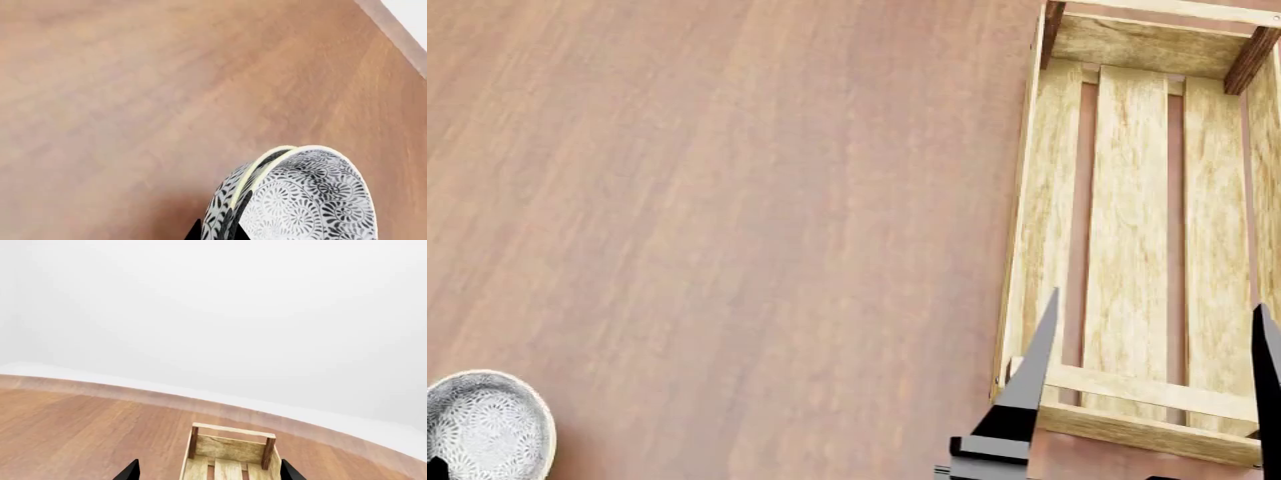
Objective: Stack the right bowl on the left bowl and place them in the tray.
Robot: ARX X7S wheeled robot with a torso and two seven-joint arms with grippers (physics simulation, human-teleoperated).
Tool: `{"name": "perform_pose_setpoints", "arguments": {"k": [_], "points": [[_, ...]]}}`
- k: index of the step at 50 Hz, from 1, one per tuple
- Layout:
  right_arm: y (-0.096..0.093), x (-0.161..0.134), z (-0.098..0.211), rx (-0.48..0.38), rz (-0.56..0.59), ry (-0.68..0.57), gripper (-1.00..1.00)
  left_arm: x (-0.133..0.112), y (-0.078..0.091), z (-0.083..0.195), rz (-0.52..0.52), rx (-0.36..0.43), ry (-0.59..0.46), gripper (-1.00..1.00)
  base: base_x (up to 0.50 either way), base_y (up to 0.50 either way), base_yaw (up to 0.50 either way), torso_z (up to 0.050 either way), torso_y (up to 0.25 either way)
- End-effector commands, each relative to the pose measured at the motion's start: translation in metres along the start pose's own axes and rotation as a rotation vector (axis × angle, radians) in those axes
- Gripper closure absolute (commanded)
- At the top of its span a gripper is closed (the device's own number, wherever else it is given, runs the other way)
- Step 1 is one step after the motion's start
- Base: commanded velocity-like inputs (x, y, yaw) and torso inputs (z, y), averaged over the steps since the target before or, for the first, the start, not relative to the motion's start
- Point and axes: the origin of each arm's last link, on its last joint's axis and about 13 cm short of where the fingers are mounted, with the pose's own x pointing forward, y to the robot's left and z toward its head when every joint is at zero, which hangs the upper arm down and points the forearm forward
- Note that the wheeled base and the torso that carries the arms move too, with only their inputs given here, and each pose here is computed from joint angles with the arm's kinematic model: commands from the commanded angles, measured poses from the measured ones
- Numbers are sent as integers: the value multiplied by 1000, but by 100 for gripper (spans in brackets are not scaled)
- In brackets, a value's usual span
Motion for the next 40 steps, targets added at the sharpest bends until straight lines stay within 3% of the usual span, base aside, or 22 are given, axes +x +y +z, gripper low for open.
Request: {"name": "perform_pose_setpoints", "arguments": {"k": [1,9,17,24,25,26,31,33,37,40], "points": [[-1,0,1,0,-5,-1,-100,-11,-33,10,-137,110,-92,100,0,0,0,0,0],[-1,0,1,0,-5,-3,-100,-18,-50,20,-209,152,-126,100,0,0,0,0,0],[0,0,1,-2,-8,-1,-100,-26,-70,31,-341,281,-248,100,0,0,0,0,0],[2,0,4,12,8,-15,-100,-27,-84,40,-483,280,-349,100,0,0,0,0,0],[2,0,3,14,10,-14,-100,-28,-86,41,-515,249,-360,100,0,0,0,0,0],[2,-1,4,30,17,-23,-100,-28,-88,42,-528,290,-348,100,0,0,0,0,10],[1,-2,2,62,36,-38,-100,-32,-100,52,-601,327,-379,100,0,0,0,0,0],[1,-2,0,139,77,-66,-100,-30,-103,56,-654,328,-402,100,0,0,0,0,0],[0,-3,-2,122,89,-63,-100,-30,-105,56,-701,354,-397,100,0,0,0,0,0],[-1,-2,-2,104,108,-64,-100,-33,-109,59,-754,326,-403,100,0,0,0,0,3]]}}
